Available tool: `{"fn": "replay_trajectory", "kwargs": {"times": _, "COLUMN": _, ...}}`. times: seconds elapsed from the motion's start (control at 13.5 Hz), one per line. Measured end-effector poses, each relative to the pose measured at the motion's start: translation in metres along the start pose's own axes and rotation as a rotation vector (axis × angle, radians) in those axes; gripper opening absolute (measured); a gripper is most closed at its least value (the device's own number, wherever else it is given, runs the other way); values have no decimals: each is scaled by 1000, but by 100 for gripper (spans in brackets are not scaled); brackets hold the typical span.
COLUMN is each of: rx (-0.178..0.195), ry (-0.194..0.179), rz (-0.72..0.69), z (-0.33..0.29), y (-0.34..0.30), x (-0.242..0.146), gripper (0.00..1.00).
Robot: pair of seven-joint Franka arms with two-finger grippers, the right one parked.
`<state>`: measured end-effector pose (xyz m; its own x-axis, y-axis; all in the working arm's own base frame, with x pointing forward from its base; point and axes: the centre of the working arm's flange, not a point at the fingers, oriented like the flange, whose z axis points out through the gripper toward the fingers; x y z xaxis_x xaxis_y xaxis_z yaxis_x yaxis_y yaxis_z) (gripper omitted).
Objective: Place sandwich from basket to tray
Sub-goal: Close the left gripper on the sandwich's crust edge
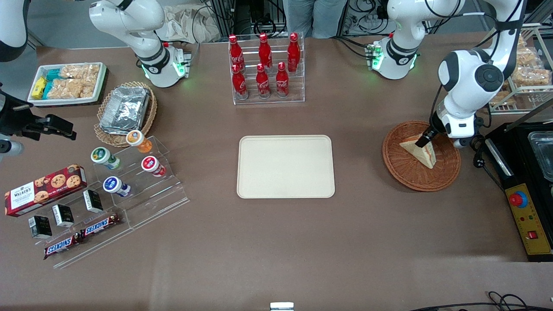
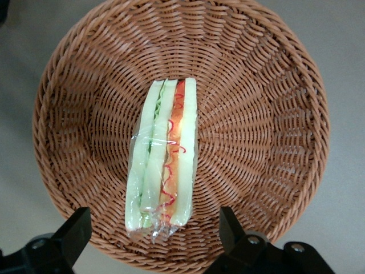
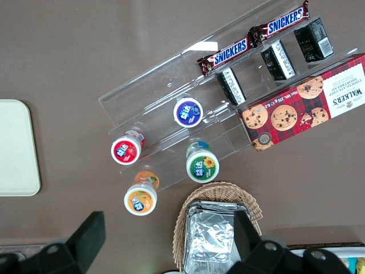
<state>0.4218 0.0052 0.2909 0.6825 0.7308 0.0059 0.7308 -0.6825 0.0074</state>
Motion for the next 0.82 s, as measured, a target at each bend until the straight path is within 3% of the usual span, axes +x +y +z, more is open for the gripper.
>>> {"fn": "replay_trajectory", "kwargs": {"times": 0.67, "rx": -8, "ry": 3, "rz": -3, "z": 40, "y": -8, "x": -6, "gripper": 100}}
{"fn": "replay_trajectory", "kwargs": {"times": 0.82, "rx": -7, "ry": 1, "rz": -12, "z": 51, "y": -12, "x": -3, "gripper": 96}}
